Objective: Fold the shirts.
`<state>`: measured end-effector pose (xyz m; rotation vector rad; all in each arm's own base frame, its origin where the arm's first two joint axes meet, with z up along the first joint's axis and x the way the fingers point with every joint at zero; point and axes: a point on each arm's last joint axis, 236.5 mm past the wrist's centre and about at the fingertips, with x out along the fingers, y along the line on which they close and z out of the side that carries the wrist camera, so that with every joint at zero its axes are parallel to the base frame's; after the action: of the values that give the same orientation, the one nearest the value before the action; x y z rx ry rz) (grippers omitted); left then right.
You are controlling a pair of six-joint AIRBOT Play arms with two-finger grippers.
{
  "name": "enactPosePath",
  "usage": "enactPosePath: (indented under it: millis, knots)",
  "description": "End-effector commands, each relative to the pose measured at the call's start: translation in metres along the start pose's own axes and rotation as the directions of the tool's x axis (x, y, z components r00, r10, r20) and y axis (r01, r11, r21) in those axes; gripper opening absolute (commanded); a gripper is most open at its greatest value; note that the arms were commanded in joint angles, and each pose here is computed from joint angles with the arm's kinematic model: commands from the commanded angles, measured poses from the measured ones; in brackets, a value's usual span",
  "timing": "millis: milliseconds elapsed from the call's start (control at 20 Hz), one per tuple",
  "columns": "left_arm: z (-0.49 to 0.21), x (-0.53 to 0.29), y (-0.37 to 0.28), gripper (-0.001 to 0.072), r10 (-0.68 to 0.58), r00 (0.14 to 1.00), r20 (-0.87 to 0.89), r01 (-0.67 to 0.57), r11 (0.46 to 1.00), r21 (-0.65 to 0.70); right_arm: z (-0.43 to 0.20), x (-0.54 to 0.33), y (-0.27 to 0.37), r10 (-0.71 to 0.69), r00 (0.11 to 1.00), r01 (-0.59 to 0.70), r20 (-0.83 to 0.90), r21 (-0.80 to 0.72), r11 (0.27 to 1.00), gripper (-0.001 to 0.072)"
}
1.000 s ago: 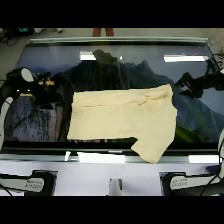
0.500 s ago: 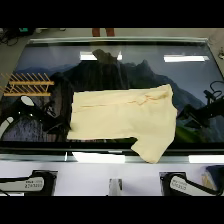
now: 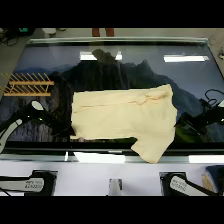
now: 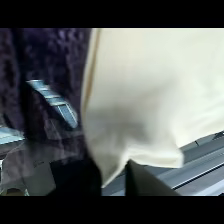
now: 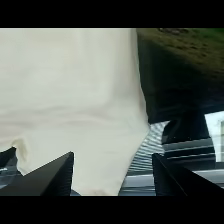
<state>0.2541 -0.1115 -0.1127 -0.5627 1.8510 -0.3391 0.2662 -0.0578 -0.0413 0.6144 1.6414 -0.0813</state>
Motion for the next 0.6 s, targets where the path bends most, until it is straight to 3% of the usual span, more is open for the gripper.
enactPosePath:
  millis: [0,300,500,550]
  knots:
    - [0.006,0.006,0.0,0.0034,0.01,1.0,0.016,-0.01,1.0,-0.007,0.001,0.003,-0.019,-0.075,0.997,0.075,0.006,-0.006,0.997,0.0486]
    - [0.009,0.0,-0.003,0.0029,0.011,0.999,0.043,-0.012,1.0,0.022,0.0,0.041,-0.024,-0.058,0.998,0.057,0.034,0.031,0.998,0.0481]
    - [0.01,-0.004,-0.006,0.0029,0.01,0.998,0.059,-0.013,0.999,0.034,0.009,0.057,-0.01,0.021,0.996,-0.028,0.082,0.074,0.997,0.0477]
    - [0.01,-0.005,-0.006,0.0029,0.01,0.998,0.061,-0.013,0.999,0.036,0.01,0.061,-0.008,0.038,0.997,-0.045,0.072,0.085,0.995,0.0442]
